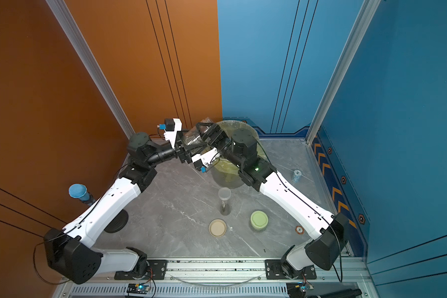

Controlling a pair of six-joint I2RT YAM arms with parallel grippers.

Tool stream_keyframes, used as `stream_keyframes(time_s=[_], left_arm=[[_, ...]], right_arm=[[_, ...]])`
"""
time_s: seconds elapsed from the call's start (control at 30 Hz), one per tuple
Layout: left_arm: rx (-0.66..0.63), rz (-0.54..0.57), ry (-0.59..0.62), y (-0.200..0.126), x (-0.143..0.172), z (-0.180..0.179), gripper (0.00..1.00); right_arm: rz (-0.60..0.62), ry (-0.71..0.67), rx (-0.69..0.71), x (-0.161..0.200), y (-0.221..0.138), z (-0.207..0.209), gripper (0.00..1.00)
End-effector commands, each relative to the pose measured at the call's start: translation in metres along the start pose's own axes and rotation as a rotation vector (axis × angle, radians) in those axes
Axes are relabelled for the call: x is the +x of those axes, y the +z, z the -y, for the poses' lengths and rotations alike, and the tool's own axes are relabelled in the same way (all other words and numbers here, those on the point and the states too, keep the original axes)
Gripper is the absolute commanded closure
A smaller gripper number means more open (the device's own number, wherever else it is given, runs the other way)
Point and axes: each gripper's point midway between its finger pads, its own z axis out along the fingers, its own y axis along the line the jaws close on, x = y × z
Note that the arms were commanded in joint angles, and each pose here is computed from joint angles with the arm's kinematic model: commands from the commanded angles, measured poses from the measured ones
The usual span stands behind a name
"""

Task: Empty moldy tea leaves from jars
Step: Adjust the jar.

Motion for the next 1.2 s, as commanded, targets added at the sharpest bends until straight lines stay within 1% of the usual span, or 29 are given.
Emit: stream_keyframes(time_s=[0.0, 0.27, 0.4, 0.5, 0.57, 0.67, 0.77, 0.83, 0.87, 0.9, 0.97, 1.0, 1.03, 1.07, 1.13, 1.17], left_arm=[[-0.001, 0.128, 0.144, -0.009, -0.042, 0.01, 0.86], [-0.039, 0.144, 0.149, -0.013, -0.048, 0.0, 0.86], [-0.063, 0.146, 0.151, -0.017, -0.049, -0.008, 0.86], [-0.073, 0.154, 0.152, -0.02, -0.053, -0.012, 0.86], [-0.078, 0.161, 0.152, -0.021, -0.055, -0.014, 0.85], [-0.08, 0.167, 0.154, -0.022, -0.057, -0.016, 0.85], [-0.077, 0.177, 0.159, -0.02, -0.059, -0.017, 0.85], [-0.077, 0.184, 0.164, -0.019, -0.061, -0.018, 0.85], [-0.076, 0.186, 0.167, -0.018, -0.06, -0.019, 0.85], [-0.078, 0.191, 0.174, -0.018, -0.061, -0.019, 0.85], [-0.082, 0.201, 0.179, -0.016, -0.062, -0.022, 0.85], [-0.08, 0.207, 0.181, -0.015, -0.062, -0.022, 0.85], [-0.083, 0.213, 0.182, -0.013, -0.063, -0.023, 0.85], [-0.085, 0.219, 0.187, -0.013, -0.065, -0.024, 0.85], [-0.088, 0.232, 0.191, -0.011, -0.066, -0.025, 0.85], [-0.088, 0.237, 0.193, -0.01, -0.067, -0.025, 0.85]], right_arm=[[0.01, 0.088, 0.059, -0.001, -0.001, 0.016, 0.0], [0.026, 0.12, 0.102, -0.004, -0.017, 0.02, 0.0], [0.013, 0.178, 0.145, -0.002, -0.032, 0.03, 0.0], [-0.009, 0.272, 0.161, 0.001, -0.048, 0.036, 0.0], [-0.018, 0.408, 0.182, 0.004, -0.066, 0.047, 0.0], [-0.049, 0.697, 0.234, 0.016, -0.095, 0.068, 0.0], [-0.078, 1.152, 0.326, 0.041, -0.13, 0.093, 0.0], [-0.098, 1.516, 0.393, 0.063, -0.147, 0.1, 0.0], [-0.098, 1.656, 0.416, 0.07, -0.15, 0.098, 0.0], [-0.081, 1.801, 0.42, 0.074, -0.15, 0.094, 0.0], [-0.012, 2.011, 0.392, 0.067, -0.143, 0.088, 0.0], [-0.013, 2.138, 0.397, 0.068, -0.139, 0.082, 0.0], [-0.057, 2.262, 0.42, 0.08, -0.135, 0.067, 0.0], [-0.045, 2.363, 0.415, 0.083, -0.131, 0.059, 0.0], [0.04, 2.586, 0.423, 0.082, -0.118, 0.041, 0.0], [0.086, 2.652, 0.421, 0.08, -0.113, 0.037, 0.0]])
